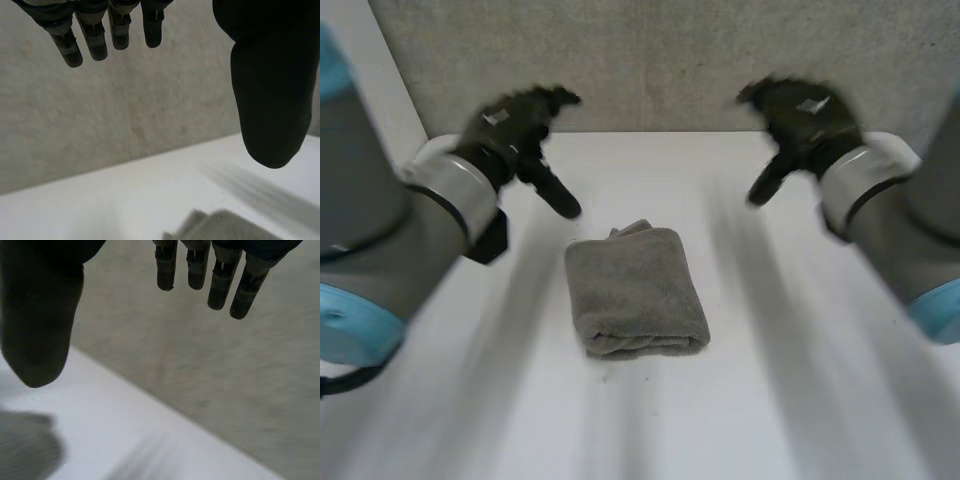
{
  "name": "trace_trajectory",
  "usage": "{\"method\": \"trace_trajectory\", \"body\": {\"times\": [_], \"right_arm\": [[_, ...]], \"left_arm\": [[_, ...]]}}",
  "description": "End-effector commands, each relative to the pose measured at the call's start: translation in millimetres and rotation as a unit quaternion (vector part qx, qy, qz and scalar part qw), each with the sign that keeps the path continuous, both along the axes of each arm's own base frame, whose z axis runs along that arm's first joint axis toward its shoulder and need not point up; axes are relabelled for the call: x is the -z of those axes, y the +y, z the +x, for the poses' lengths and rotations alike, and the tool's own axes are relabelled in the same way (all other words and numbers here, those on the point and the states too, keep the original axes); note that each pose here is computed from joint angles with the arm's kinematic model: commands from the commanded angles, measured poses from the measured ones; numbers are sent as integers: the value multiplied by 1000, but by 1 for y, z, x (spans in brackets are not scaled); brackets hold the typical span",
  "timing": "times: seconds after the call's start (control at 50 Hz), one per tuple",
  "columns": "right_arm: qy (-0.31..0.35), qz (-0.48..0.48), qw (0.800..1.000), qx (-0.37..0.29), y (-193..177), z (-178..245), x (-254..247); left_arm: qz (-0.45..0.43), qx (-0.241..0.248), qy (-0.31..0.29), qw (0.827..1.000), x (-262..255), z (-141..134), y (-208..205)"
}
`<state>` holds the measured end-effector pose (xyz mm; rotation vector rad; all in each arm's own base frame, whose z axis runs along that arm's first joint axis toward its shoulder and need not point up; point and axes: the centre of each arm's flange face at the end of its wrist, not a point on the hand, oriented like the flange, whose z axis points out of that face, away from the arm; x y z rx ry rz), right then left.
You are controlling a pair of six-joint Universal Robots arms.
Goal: Fold the towel.
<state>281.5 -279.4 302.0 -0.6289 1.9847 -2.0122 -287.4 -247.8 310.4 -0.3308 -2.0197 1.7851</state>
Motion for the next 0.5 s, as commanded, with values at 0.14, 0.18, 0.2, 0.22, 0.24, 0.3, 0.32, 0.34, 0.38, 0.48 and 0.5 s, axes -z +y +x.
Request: {"method": "trace_trajectory", "body": {"times": [0.14,0.18,0.2,0.22,0.24,0.3,0.32,0.34,0.38,0.48,0.5], "right_arm": [[-11,-19,996,85,-2,-46,-53],[-13,-20,996,86,-1,-47,-54],[-13,-20,996,86,-1,-47,-54],[-14,-19,996,86,0,-47,-54],[-14,-19,996,86,0,-47,-54],[-13,-17,996,84,1,-46,-53],[-12,-16,996,84,1,-46,-52],[-12,-16,996,83,1,-46,-52],[-12,-15,997,81,2,-45,-51],[-7,-13,997,73,4,-42,-49],[-4,-14,997,70,4,-41,-48]], "left_arm": [[-40,-35,-26,998,-53,37,26],[-42,-36,-29,998,-54,37,26],[-42,-36,-29,998,-54,37,26],[-42,-36,-30,998,-53,38,25],[-41,-36,-31,998,-53,37,25],[-40,-38,-31,998,-52,38,24],[-40,-38,-31,998,-52,38,24],[-40,-38,-31,998,-52,38,24],[-40,-38,-31,998,-52,38,24],[-42,-38,-30,998,-53,38,25],[-43,-37,-29,998,-54,38,26]]}}
